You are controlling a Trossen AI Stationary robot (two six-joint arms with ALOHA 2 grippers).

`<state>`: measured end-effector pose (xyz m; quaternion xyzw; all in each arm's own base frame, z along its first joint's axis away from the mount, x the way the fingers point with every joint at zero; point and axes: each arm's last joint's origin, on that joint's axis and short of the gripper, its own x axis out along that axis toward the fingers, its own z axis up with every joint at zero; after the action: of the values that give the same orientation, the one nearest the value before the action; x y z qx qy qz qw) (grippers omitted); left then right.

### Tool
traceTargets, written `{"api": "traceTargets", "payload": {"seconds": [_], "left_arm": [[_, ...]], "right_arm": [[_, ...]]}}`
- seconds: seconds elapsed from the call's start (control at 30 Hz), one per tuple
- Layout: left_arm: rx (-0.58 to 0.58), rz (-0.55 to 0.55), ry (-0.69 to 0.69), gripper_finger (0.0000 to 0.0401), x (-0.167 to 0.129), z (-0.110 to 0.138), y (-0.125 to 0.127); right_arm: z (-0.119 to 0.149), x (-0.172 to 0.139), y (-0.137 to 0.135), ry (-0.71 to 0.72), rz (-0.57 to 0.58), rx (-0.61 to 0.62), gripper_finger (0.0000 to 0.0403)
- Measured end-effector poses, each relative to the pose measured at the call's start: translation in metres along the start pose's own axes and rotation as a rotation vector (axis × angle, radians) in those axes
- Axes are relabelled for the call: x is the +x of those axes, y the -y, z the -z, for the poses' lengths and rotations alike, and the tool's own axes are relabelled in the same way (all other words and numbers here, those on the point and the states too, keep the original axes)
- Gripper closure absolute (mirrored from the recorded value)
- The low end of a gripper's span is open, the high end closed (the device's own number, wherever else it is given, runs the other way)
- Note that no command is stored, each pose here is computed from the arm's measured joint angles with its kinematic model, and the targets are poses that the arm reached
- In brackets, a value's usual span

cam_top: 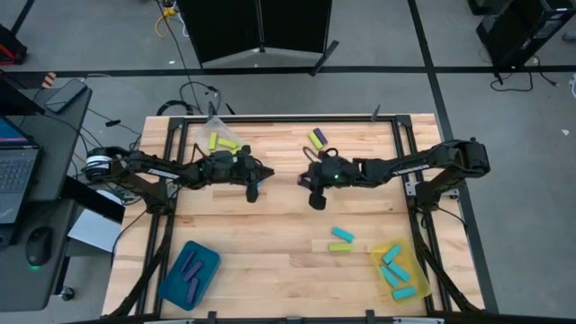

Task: Sort blocks
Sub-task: Put the purple block into the blue bin

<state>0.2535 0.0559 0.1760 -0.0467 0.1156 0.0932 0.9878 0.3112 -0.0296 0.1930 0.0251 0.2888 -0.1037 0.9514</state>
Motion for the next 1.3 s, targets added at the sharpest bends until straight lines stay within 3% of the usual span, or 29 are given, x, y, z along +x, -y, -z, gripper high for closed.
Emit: {"api": "traceTargets", "payload": {"seconds": [0.23, 0.37, 0.5, 0.73, 0.87, 1.17, 1.3], "left_arm": [[0.001, 0.095, 0.004, 0.0351, 0.0, -0.001, 0.003], [0.009, 0.178, 0.056, 0.0344, -0.001, -0.006, 0.006], [0.027, 0.279, 0.091, 0.0324, 0.002, -0.017, 0.009], [0.078, 0.531, 0.115, 0.0272, 0.023, -0.035, 0.016], [0.077, 0.604, 0.099, 0.025, 0.047, -0.039, 0.016], [0.093, 0.872, 0.093, 0.0236, 0.095, -0.049, 0.016], [0.103, 0.931, 0.102, 0.0237, 0.097, -0.047, 0.01]], "right_arm": [[-0.013, -0.003, 0.011, 0.317, -0.127, 0.018, 0.0289], [-0.019, -0.005, 0.011, 0.39, -0.148, -0.011, 0.0289], [-0.028, -0.01, 0.007, 0.488, -0.276, -0.042, 0.0289], [-0.034, -0.016, 0.001, 0.564, -0.475, -0.095, 0.0289], [-0.037, -0.02, -0.002, 0.604, -0.57, -0.115, 0.0289], [-0.037, -0.021, -0.005, 0.603, -0.614, -0.123, 0.0289], [-0.035, -0.021, -0.005, 0.596, -0.617, -0.124, 0.0289]]}}
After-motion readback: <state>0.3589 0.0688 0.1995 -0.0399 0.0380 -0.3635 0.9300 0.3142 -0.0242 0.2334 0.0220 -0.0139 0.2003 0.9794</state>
